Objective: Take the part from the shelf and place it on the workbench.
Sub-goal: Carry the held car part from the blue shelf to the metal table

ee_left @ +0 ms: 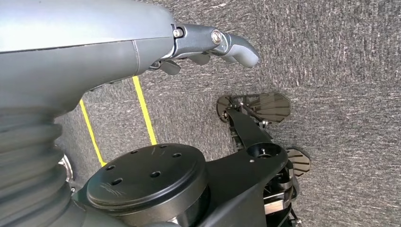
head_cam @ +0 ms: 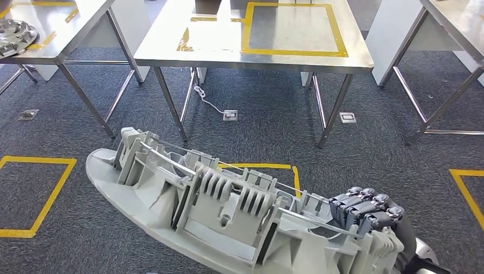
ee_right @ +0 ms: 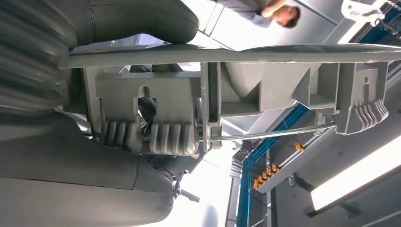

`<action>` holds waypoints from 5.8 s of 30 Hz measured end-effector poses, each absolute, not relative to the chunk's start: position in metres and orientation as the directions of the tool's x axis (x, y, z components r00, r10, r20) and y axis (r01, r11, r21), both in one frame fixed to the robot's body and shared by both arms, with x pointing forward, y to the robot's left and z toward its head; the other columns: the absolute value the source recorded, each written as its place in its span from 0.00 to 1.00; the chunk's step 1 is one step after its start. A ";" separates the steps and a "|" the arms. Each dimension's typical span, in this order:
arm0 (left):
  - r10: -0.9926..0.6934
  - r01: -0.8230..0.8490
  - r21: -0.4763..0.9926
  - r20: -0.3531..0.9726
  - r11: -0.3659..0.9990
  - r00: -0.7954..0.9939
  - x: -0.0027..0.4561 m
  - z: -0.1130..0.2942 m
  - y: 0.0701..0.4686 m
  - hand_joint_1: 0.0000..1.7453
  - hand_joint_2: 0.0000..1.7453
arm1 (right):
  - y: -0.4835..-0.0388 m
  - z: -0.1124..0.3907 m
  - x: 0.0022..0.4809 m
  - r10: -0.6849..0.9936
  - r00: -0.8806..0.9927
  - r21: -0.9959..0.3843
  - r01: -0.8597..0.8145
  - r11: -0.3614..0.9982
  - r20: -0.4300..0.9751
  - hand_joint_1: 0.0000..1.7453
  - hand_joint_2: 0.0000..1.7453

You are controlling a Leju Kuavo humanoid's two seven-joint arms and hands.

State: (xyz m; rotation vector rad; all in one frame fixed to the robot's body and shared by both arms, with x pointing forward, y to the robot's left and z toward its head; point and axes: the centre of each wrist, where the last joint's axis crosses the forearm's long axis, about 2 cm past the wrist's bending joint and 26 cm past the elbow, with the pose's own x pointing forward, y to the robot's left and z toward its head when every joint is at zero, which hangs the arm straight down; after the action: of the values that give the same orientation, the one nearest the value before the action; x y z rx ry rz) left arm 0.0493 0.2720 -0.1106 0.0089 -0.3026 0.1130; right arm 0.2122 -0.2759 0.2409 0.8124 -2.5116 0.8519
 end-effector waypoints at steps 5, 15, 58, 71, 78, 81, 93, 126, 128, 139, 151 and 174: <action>0.108 -0.110 -0.011 0.291 0.994 0.950 0.049 -0.110 0.271 0.00 1.00 | -0.280 0.242 0.213 -0.388 -0.777 -0.432 -0.609 0.665 0.496 1.00 1.00; 0.109 -0.110 -0.012 0.284 0.994 0.953 0.051 -0.110 0.270 0.00 1.00 | -0.280 0.241 0.220 -0.378 -0.784 -0.428 -0.596 0.679 0.492 1.00 1.00; 0.121 -0.121 -0.019 0.291 0.992 0.949 0.065 -0.108 0.262 0.00 1.00 | -0.271 0.241 0.249 -0.398 -0.770 -0.408 -0.614 0.676 0.499 1.00 1.00; 0.126 -0.127 -0.015 0.288 0.992 0.949 0.065 -0.108 0.264 0.00 1.00 | -0.266 0.244 0.254 -0.395 -0.782 -0.408 -0.599 0.689 0.482 1.00 1.00; 0.137 -0.139 -0.013 0.291 0.990 0.947 0.061 -0.109 0.264 0.00 1.00 | -0.263 0.246 0.266 -0.404 -0.776 -0.400 -0.607 0.686 0.485 1.00 1.00; 0.149 -0.151 -0.016 0.289 0.988 0.946 0.059 -0.109 0.263 0.00 1.00 | -0.261 0.248 0.271 -0.411 -0.774 -0.403 -0.612 0.680 0.482 1.00 1.00; 0.153 -0.157 -0.010 0.278 0.988 0.948 0.050 -0.110 0.263 0.00 1.00 | -0.257 0.238 0.263 -0.415 -0.759 -0.368 -0.621 0.692 0.501 1.00 1.00; 0.171 -0.178 -0.001 0.281 0.984 0.944 0.052 -0.110 0.269 0.00 1.00 | -0.252 0.250 0.276 -0.435 -0.768 -0.381 -0.621 0.684 0.471 1.00 1.00; 0.173 -0.180 -0.001 0.283 0.984 0.943 0.052 -0.110 0.269 0.00 1.00 | -0.249 0.252 0.278 -0.436 -0.770 -0.384 -0.619 0.685 0.466 1.00 1.00; 0.174 -0.181 -0.002 0.276 0.984 0.945 0.046 -0.111 0.271 0.00 1.00 | -0.238 0.245 0.270 -0.406 -0.783 -0.392 -0.598 0.699 0.471 1.00 1.00; 0.165 -0.170 -0.008 0.277 0.985 0.947 0.047 -0.111 0.266 0.00 1.00 | -0.243 0.234 0.255 -0.426 -0.754 -0.351 -0.626 0.697 0.500 1.00 1.00; 0.141 -0.141 -0.020 0.278 0.990 0.950 0.046 -0.111 0.268 0.00 1.00 | -0.287 0.217 0.223 -0.348 -0.745 -0.352 -0.603 0.716 0.569 1.00 1.00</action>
State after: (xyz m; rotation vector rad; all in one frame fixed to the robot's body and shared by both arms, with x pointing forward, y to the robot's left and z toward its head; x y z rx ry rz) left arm 0.0460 0.2677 -0.1108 0.0004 -0.2829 0.1433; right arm 0.2233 -0.2866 0.2169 0.7279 -2.4513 0.7323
